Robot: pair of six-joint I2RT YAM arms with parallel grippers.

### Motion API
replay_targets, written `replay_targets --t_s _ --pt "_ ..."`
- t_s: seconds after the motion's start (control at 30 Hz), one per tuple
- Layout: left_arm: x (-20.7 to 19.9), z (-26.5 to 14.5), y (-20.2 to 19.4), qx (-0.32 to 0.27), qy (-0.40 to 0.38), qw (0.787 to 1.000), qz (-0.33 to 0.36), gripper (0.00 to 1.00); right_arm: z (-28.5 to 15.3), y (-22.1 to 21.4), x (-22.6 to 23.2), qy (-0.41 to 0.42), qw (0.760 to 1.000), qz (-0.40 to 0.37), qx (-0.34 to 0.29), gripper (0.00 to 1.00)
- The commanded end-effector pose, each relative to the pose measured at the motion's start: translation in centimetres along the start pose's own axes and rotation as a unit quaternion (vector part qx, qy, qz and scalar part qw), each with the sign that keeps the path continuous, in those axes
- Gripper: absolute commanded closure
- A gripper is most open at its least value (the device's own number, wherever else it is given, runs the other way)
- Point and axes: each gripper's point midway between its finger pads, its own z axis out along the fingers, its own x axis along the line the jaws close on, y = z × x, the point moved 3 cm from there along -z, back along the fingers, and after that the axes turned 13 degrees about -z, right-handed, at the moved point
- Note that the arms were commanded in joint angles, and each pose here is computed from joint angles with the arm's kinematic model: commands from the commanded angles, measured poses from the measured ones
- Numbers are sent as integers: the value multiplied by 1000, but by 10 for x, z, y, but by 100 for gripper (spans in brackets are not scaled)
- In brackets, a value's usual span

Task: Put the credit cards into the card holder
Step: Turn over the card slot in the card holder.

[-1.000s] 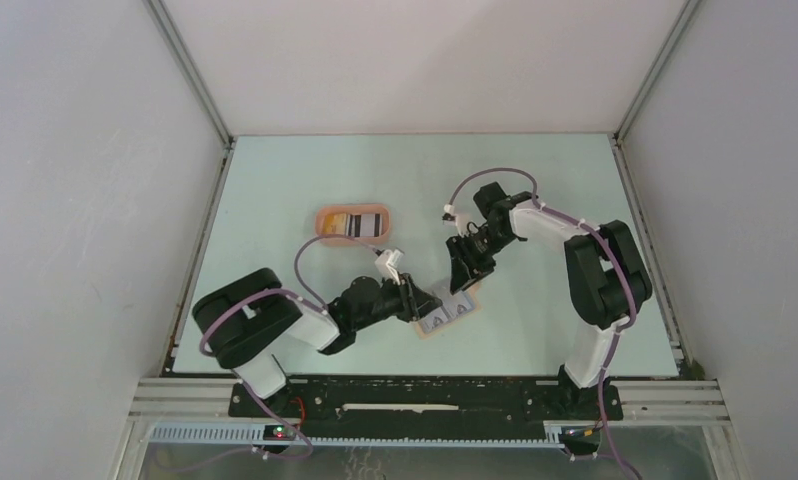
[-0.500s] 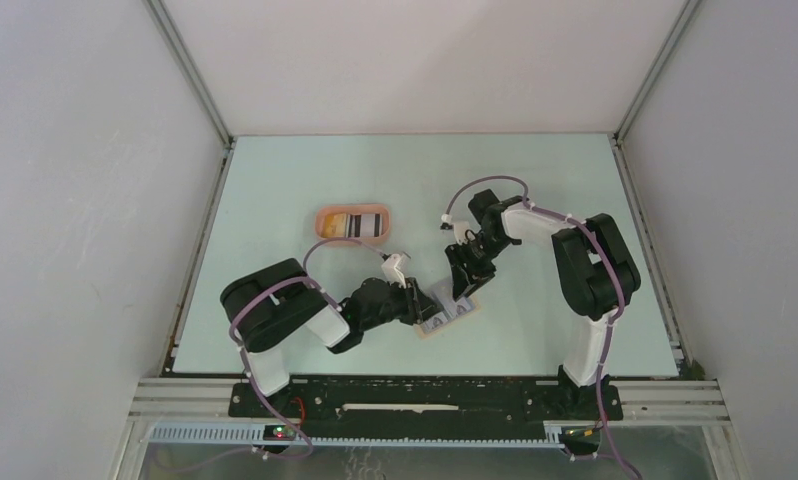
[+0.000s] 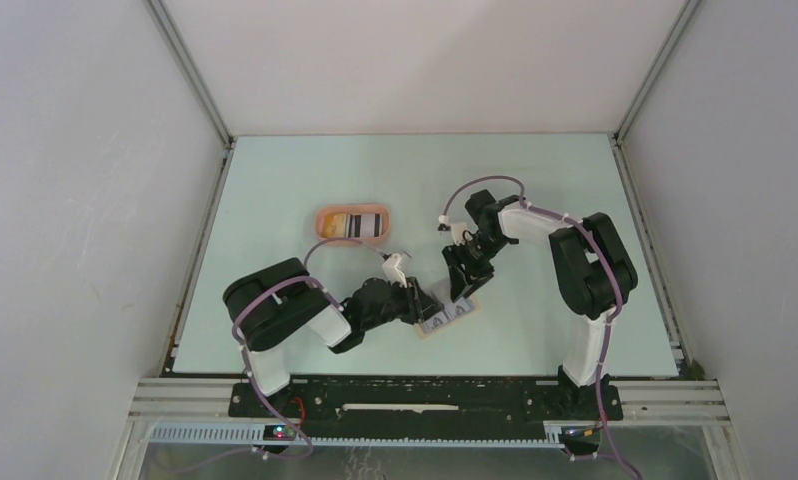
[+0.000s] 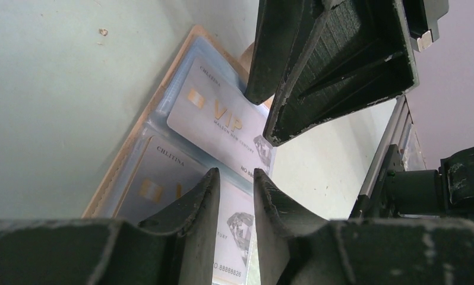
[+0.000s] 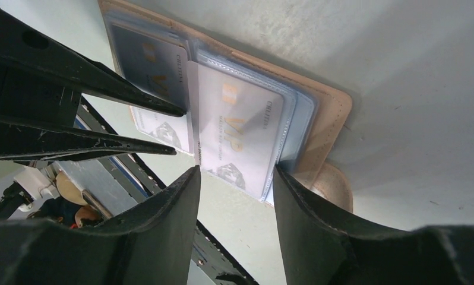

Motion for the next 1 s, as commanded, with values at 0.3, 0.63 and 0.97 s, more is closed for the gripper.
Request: replay_targets --t_s 0.3,0.63,0.97 --pt "4 6 2 -7 12 1000 10 67 9 2 15 89 996 13 -4 43" --pt "4 6 2 -7 12 1000 10 68 -6 8 13 158 984 60 -51 44" --pt "3 7 1 -4 9 1000 11 73 -19 15 20 219 969 80 -88 44"
